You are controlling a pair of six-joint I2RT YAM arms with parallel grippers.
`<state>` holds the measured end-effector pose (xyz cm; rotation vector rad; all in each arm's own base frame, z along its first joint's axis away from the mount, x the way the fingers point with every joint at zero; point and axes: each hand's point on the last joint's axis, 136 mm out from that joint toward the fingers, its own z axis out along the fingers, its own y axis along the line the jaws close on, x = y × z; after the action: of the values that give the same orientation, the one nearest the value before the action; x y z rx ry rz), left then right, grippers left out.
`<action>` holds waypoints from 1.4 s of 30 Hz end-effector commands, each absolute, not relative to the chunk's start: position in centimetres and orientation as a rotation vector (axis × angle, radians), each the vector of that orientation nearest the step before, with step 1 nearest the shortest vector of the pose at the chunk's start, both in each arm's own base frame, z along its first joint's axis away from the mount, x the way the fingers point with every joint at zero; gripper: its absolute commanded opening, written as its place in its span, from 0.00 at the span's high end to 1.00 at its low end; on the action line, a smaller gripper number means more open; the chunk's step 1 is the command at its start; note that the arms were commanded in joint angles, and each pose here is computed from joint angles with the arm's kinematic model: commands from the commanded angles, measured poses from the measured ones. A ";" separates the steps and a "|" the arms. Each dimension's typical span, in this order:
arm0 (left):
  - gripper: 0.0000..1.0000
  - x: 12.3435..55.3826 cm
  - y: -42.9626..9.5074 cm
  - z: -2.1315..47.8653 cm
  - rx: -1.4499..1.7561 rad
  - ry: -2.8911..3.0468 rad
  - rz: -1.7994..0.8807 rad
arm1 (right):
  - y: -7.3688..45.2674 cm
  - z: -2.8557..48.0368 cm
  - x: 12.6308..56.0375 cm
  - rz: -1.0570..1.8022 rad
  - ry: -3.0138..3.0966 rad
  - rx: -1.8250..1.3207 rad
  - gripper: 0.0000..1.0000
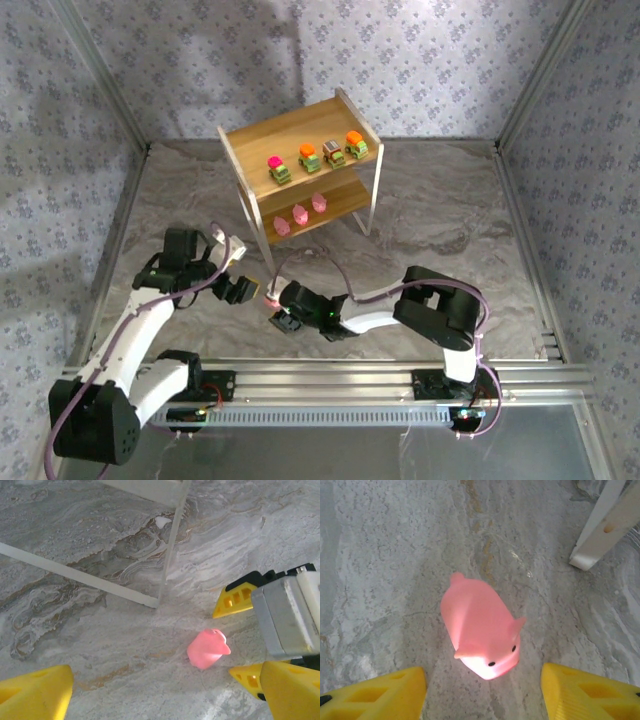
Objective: Place and organize the plastic toys onto the shelf
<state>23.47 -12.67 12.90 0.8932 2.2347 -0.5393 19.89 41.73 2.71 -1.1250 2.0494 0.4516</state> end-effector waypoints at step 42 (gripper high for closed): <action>0.03 25.7 -13.8 13.5 0.870 2.227 -0.474 | 41.2 3.7 20.3 0.406 1.958 -1.277 0.41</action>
<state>25.07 -13.14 11.60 0.8817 2.2820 -0.4573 19.54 42.15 3.35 -1.2923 1.9468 0.4523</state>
